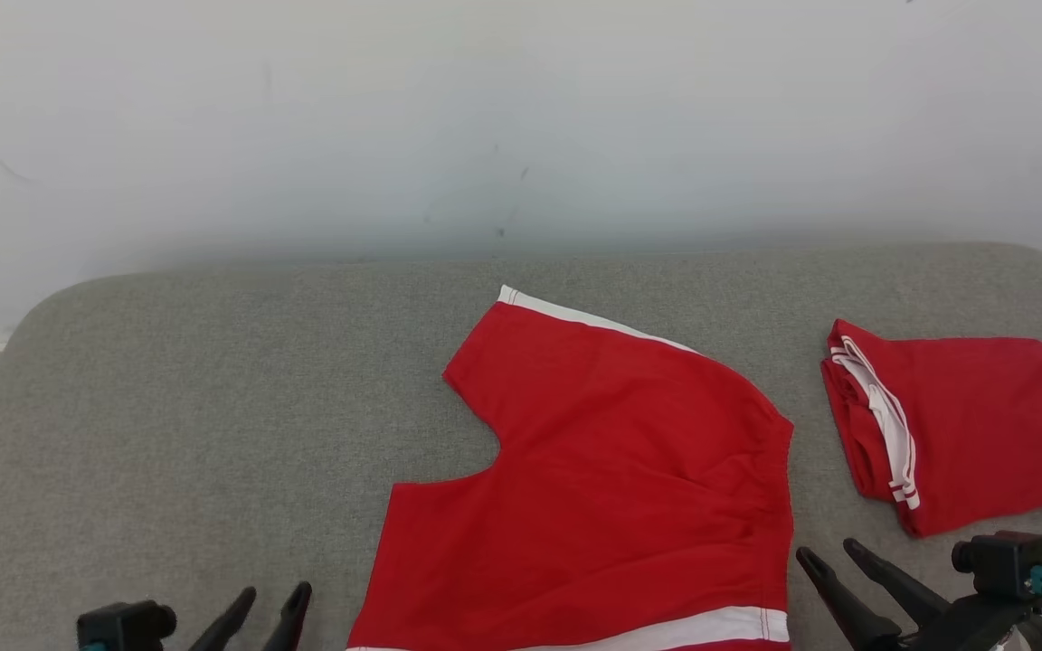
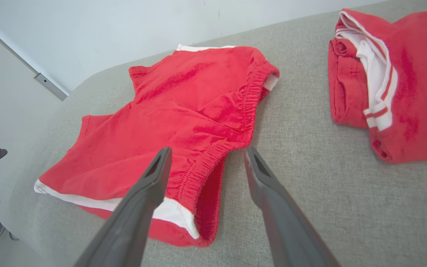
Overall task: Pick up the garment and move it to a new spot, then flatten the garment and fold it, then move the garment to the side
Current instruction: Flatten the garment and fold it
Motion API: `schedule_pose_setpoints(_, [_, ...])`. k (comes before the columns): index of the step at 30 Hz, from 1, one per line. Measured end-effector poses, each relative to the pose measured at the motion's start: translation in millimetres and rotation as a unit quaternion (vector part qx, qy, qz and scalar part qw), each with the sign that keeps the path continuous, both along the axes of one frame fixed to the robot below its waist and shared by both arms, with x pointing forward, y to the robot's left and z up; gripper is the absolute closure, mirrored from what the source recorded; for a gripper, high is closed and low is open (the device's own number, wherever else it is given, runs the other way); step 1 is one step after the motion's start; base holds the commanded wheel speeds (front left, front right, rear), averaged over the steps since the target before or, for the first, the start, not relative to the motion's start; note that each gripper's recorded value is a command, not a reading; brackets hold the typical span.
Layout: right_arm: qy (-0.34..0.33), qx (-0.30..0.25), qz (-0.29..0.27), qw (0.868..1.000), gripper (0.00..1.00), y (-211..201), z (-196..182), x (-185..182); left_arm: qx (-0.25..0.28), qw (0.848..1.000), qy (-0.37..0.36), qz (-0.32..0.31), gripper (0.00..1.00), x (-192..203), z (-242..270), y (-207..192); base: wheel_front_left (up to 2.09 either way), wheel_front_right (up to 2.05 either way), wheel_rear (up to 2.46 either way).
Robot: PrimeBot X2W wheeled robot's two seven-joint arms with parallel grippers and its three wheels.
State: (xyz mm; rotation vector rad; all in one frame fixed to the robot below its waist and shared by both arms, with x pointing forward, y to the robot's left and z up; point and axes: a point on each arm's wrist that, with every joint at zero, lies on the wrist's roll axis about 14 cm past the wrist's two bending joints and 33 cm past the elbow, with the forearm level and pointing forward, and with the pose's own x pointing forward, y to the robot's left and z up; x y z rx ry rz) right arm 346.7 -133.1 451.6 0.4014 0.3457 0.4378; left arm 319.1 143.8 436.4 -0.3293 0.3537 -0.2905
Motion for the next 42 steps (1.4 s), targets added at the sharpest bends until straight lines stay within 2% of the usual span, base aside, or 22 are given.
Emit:
schedule_pose_setpoints(10, [-0.073, -0.008, -0.066, 0.995, 0.00, -19, 41, 25, 0.009, 0.997, -0.062, 0.034, 0.00, 29, 32, 9, 0.00, 0.00, 0.00])
schedule_pose_setpoints(14, [-0.098, -0.042, -0.104, 0.989, 0.00, -33, 51, 34, 0.019, 0.996, -0.081, 0.042, 0.00, 40, 40, 14, 0.00, 0.00, 0.00])
schedule_pose_setpoints(18, [-0.125, -0.076, -0.123, 0.982, 0.00, -44, 58, 37, 0.012, 0.993, -0.087, 0.076, 0.00, 49, 42, 27, 0.00, 0.00, 0.00])
schedule_pose_setpoints(21, [-0.134, -0.072, -0.141, 0.978, 0.00, -48, 63, 39, 0.033, 0.992, -0.082, 0.092, 0.00, 50, 33, 37, 0.00, 0.00, 0.00])
schedule_pose_setpoints(26, [-0.142, -0.099, -0.155, 0.973, 0.00, -60, 61, 36, 0.061, 0.990, -0.074, 0.108, 0.00, 45, 17, 41, 0.00, 0.00, 0.00])
schedule_pose_setpoints(31, [-0.148, -0.142, -0.145, 0.968, 0.00, -64, 53, 31, 0.105, 0.985, -0.094, 0.099, 0.00, 48, 19, 43, 0.00, 0.00, 0.00])
schedule_pose_setpoints(42, [-0.154, -0.157, -0.166, 0.961, 0.00, -69, 49, 31, 0.122, 0.980, -0.116, 0.111, 0.00, 48, 25, 39, 0.00, 0.00, 0.00])
